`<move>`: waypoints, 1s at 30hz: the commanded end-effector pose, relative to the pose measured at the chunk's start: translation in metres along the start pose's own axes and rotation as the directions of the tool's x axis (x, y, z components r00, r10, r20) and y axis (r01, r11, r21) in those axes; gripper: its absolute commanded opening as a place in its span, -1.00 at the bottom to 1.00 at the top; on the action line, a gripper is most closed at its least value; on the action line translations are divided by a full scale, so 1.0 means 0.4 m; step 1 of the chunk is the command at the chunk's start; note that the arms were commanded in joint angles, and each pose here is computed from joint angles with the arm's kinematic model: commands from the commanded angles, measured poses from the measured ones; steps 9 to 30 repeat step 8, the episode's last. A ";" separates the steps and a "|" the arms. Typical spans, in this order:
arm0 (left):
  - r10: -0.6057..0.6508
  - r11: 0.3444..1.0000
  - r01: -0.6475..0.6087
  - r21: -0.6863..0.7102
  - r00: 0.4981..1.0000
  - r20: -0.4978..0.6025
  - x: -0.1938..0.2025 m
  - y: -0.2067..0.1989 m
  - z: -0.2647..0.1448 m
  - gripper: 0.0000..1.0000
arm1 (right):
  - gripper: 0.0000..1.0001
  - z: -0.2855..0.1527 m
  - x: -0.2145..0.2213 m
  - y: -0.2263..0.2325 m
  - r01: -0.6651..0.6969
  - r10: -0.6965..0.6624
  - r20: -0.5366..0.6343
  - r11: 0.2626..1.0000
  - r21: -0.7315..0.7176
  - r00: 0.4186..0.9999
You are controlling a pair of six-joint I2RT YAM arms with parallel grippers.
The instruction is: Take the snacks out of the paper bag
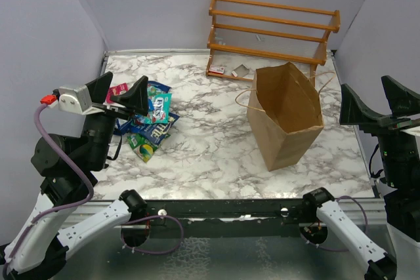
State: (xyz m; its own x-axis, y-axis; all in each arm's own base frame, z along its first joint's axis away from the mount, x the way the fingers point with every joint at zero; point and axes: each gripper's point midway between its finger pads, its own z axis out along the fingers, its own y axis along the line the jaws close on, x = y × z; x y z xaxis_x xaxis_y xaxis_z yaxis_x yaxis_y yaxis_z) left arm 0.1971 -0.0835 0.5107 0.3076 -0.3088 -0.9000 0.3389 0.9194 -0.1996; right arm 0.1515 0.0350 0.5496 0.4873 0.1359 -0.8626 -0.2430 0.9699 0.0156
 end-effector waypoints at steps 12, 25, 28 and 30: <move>0.057 0.997 -0.059 -0.054 0.997 -0.044 0.022 0.025 0.006 0.99 | 0.99 0.008 -0.021 -0.043 0.025 -0.030 0.050 0.995 0.095 0.998; 0.057 0.997 -0.059 -0.054 0.997 -0.044 0.022 0.025 0.006 0.99 | 0.99 0.008 -0.021 -0.043 0.025 -0.030 0.050 0.995 0.095 0.998; 0.057 0.997 -0.059 -0.054 0.997 -0.044 0.022 0.025 0.006 0.99 | 0.99 0.008 -0.021 -0.043 0.025 -0.030 0.050 0.995 0.095 0.998; 0.057 0.997 -0.059 -0.054 0.997 -0.044 0.022 0.025 0.006 0.99 | 0.99 0.008 -0.021 -0.043 0.025 -0.030 0.050 0.995 0.095 0.998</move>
